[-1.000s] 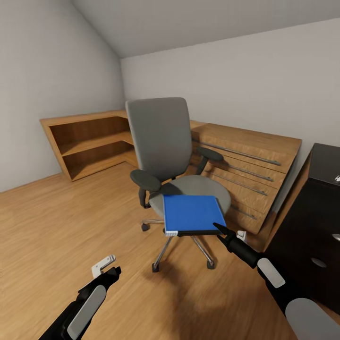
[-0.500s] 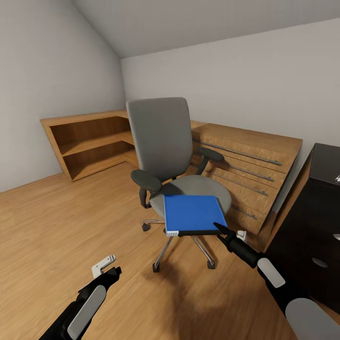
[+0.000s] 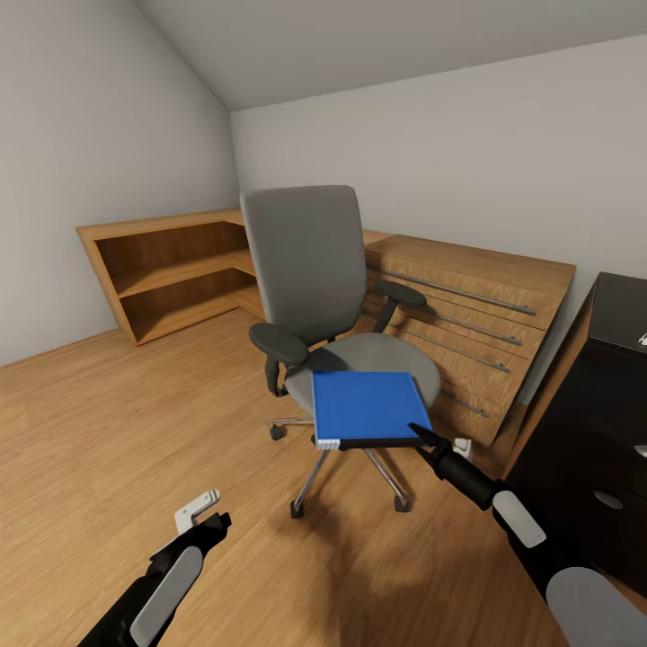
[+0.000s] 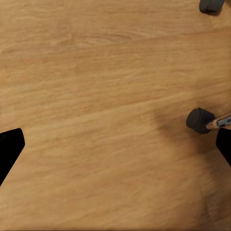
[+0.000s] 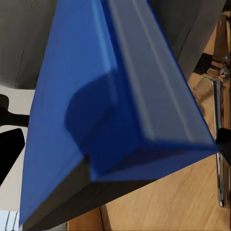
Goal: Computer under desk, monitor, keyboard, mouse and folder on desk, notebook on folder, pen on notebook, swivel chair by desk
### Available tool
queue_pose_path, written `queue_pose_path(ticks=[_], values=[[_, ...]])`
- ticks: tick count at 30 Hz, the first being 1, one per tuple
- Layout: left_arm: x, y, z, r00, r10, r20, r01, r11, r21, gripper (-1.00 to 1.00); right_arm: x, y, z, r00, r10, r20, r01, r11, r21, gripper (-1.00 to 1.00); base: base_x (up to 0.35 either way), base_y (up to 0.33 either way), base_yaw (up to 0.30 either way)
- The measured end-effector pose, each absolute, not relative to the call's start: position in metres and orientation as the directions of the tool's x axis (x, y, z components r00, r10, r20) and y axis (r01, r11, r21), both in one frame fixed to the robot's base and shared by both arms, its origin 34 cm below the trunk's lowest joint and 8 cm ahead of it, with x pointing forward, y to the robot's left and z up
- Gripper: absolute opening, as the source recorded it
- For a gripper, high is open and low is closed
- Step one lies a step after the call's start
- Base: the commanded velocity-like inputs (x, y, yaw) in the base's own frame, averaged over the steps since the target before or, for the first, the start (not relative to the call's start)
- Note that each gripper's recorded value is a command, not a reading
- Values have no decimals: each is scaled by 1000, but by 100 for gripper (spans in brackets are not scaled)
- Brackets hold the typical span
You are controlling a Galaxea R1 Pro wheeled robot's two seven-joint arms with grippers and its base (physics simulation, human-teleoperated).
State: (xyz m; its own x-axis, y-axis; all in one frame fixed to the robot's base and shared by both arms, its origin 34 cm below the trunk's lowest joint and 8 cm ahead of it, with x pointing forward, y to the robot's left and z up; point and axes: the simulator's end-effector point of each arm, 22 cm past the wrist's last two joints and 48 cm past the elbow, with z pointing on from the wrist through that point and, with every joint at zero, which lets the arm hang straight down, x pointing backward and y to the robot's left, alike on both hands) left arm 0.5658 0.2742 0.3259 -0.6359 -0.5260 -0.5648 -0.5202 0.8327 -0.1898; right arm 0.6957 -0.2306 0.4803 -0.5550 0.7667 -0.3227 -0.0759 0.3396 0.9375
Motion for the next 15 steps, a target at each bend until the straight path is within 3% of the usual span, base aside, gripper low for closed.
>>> queue_pose_path(ticks=[11,12,15], values=[[565,275,324,-638,-525,-563,-521,833,-186,100,696,-239,480,-550,767,-331,-73,350,934,100,0,0,0],[565,275,324,-638,-525,-563,-521,833,-186,100,696,-239,480,-550,767,-331,-73,350,934,-100,0,0,0],[565,274,324,-638,-525,-563,-521,833,-187,100,696,-239,481,-548,769,-329,-74,347,935,-100,0,0,0]])
